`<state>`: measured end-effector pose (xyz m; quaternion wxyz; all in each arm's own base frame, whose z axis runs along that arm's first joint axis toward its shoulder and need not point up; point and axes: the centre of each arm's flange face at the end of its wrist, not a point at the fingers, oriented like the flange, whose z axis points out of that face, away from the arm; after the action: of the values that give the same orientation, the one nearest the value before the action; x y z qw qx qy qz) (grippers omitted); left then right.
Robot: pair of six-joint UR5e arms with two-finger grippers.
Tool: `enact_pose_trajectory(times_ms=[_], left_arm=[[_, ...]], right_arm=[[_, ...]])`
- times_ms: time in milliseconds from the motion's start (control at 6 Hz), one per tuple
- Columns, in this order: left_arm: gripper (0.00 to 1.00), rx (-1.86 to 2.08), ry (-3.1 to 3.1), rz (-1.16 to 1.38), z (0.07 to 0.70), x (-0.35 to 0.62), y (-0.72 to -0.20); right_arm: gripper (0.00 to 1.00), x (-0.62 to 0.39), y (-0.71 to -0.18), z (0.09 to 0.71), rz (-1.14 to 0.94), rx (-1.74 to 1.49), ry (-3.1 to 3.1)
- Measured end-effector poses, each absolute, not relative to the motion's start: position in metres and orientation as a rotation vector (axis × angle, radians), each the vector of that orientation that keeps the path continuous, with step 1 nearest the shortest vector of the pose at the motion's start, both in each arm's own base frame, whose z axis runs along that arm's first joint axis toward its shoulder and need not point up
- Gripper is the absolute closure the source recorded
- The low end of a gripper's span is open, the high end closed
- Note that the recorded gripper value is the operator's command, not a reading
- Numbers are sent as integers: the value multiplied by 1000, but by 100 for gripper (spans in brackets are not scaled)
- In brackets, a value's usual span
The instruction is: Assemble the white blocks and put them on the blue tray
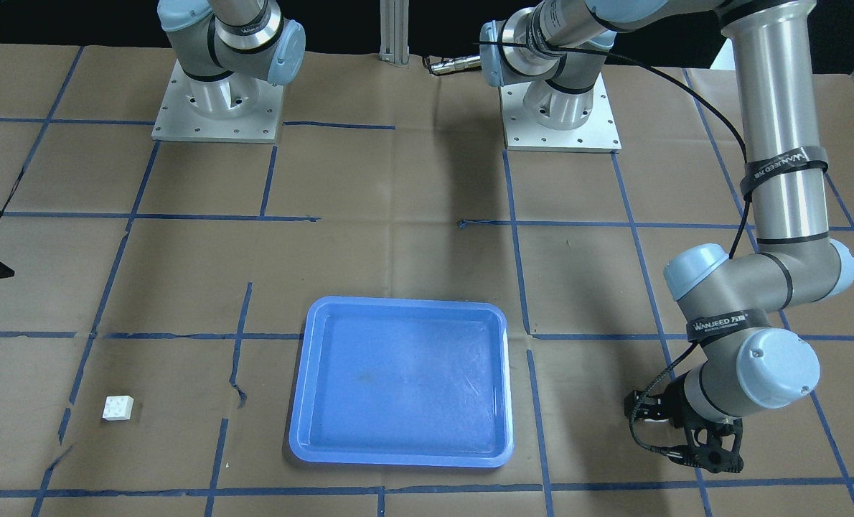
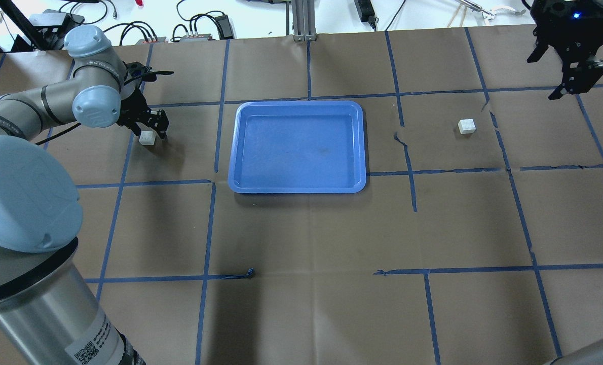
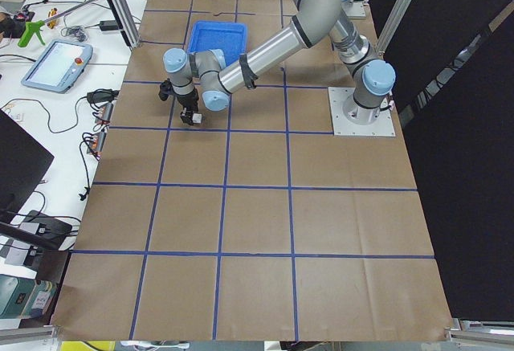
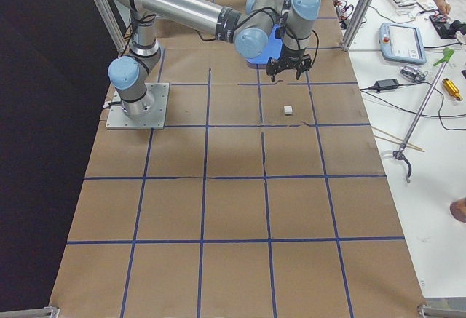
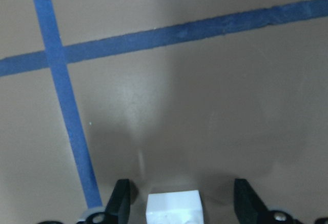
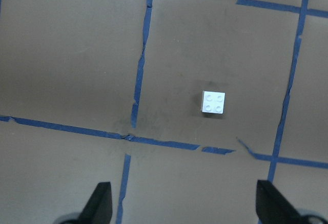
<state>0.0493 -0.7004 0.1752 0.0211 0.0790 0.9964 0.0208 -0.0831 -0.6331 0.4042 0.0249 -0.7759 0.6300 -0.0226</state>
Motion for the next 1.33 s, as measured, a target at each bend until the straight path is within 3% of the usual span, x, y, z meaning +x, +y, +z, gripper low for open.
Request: enact_pose_trajectory(times_ms=[333, 500, 667, 1000, 1333], left_arm=[[50, 204, 3084, 114, 177, 61, -690], [73, 197, 3087, 121, 175, 62, -688], [89, 195, 3087, 118, 176, 63, -689], [99, 188, 3084, 93, 185, 64, -691], [100, 320, 3062, 37, 215, 48, -690]], right_arm=[[0, -90, -670, 358, -155, -2411, 1823], [0, -90, -683, 334, -206, -2389, 1814], [0, -92, -692, 311, -228, -2344, 1837], [0, -97, -697, 271, -277, -2221, 1885], [0, -114, -689, 236, -380, -2146, 1918]])
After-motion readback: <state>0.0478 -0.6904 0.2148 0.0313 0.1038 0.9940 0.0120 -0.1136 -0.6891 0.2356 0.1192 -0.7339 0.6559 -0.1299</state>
